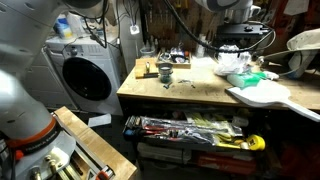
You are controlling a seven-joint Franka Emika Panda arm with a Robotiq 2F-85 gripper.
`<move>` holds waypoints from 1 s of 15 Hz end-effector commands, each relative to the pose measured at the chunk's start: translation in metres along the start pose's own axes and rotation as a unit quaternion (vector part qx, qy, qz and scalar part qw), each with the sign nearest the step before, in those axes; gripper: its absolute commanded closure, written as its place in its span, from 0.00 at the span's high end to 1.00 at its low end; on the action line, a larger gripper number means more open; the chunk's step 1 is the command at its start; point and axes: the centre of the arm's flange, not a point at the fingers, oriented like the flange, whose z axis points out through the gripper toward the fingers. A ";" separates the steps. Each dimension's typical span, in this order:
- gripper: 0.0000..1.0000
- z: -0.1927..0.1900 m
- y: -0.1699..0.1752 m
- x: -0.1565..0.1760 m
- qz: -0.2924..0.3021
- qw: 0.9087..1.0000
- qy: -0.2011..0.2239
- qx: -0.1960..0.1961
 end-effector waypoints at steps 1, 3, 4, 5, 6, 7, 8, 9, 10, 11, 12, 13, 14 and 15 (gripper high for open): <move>1.00 0.000 -0.004 -0.005 -0.015 1.000 -0.015 -0.001; 1.00 -0.002 -0.009 -0.015 -0.032 0.999 -0.030 0.001; 1.00 -0.003 -0.011 -0.018 -0.035 0.999 -0.032 0.003; 1.00 -0.004 -0.011 -0.020 -0.036 0.999 -0.033 0.004; 1.00 -0.004 -0.012 -0.021 -0.037 0.999 -0.034 0.005; 1.00 -0.004 -0.013 -0.021 -0.037 0.999 -0.034 0.006; 1.00 -0.004 -0.013 -0.021 -0.038 0.999 -0.034 0.006; 1.00 -0.006 -0.024 -0.018 -0.044 0.998 -0.046 -0.014; 1.00 -0.011 -0.037 -0.019 -0.039 0.998 -0.056 -0.011; 1.00 -0.016 -0.048 -0.025 -0.034 0.997 -0.071 -0.012; 1.00 -0.022 -0.055 -0.029 -0.014 0.995 -0.096 -0.018; 1.00 -0.029 -0.064 -0.036 0.010 0.993 -0.109 -0.033; 1.00 -0.038 -0.071 -0.042 0.035 0.991 -0.122 -0.040; 1.00 -0.047 -0.079 -0.050 0.061 0.989 -0.129 -0.049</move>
